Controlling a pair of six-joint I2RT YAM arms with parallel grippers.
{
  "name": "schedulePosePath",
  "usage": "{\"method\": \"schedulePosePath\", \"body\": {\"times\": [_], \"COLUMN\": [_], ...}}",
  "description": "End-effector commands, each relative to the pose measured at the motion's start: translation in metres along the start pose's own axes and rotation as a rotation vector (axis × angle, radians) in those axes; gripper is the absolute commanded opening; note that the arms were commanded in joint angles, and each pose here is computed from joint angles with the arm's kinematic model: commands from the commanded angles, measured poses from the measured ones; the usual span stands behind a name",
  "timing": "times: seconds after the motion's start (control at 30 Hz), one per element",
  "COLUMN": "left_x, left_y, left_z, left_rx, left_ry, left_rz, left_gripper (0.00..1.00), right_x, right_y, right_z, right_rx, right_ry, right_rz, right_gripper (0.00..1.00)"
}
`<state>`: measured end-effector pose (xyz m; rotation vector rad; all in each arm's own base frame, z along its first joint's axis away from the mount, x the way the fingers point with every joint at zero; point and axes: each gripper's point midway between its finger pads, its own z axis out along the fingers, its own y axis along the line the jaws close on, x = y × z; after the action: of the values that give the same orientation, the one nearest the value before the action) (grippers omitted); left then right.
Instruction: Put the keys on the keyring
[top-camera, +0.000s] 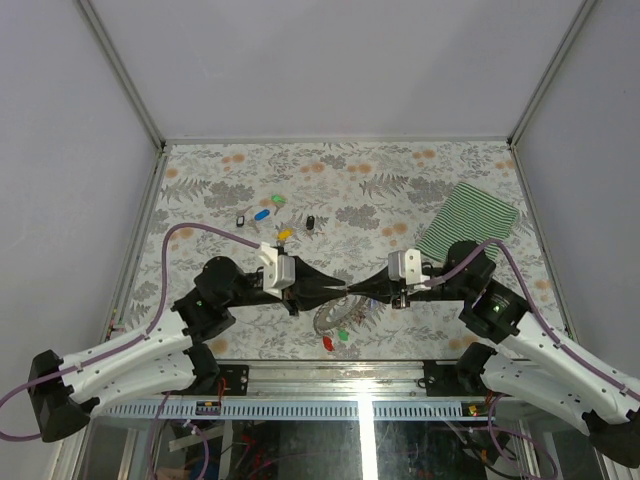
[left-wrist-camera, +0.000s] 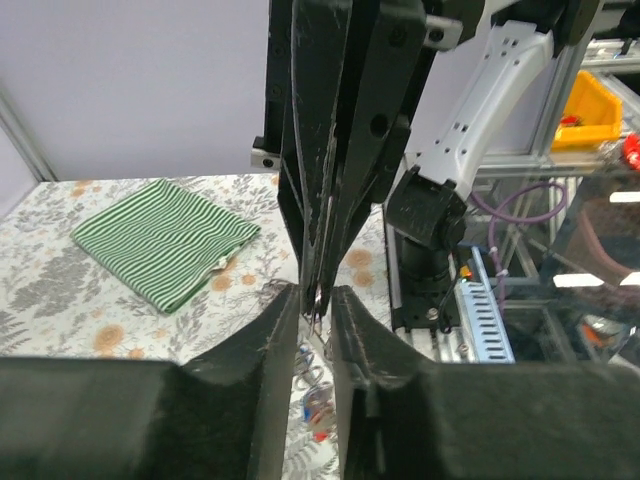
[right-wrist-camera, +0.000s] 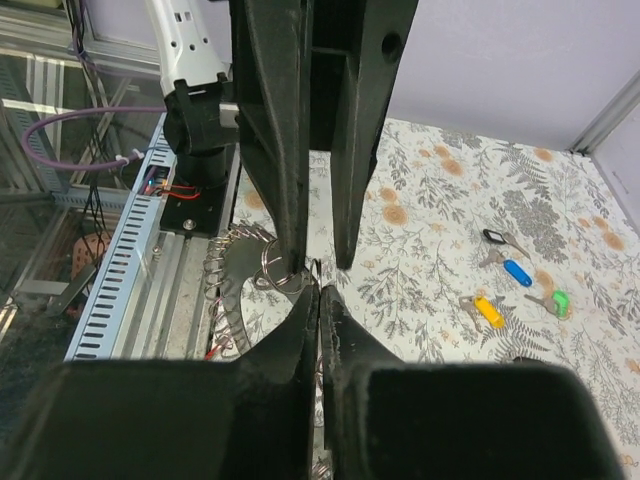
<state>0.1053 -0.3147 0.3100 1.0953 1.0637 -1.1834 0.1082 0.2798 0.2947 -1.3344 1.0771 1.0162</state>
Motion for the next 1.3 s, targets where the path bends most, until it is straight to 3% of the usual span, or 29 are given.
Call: {"method": "schedulePosePath", "body": {"times": [0.0, 0.13, 0.3, 0.47, 0.83, 1.27], "left_x": [-0.047, -0.052, -0.037, -0.015, 0.001, 0.003], "left_y": [0.002, 0.003, 0.012, 0.017, 0.017, 0.030], "left_z": [-0.003, -0.013, -0.025, -0.032, -0.040, -0.027], "left_rx": [-0.029, -0.078, -0.172, -0.228, -0.270, -0.309], "left_ry": [-0.107, -0.105, -0.067, -0.035, -0.100, -0.110], "left_rz": [0.040, -0.005, -0.053, -0.110, -0.220, -0.276], "left_gripper": [0.27, 0.35, 0.35, 0.34, 0.32, 0.28], "right_x": [-0.026, -0.032, -0.039, -0.050, -0.060, -0.059], "right_y": [-0.007, -0.010, -0.011, -0.017, -0.044, -0.051], "right_z": [-0.002, -0.006, -0.007, -0.005, 0.007, 0.023], "right_rx": [0.034, 0.055, 0.059, 0.082, 0.185, 0.167], "right_ry": [-0.090, -0.118, -0.160, -0.209, -0.253, -0.235], "right_rz": [-0.112, -0.234, -0.390, -0.427, -0.264, 0.032], "right_gripper": [0.00, 0.00, 0.00, 0.00, 0.00, 0.00]}}
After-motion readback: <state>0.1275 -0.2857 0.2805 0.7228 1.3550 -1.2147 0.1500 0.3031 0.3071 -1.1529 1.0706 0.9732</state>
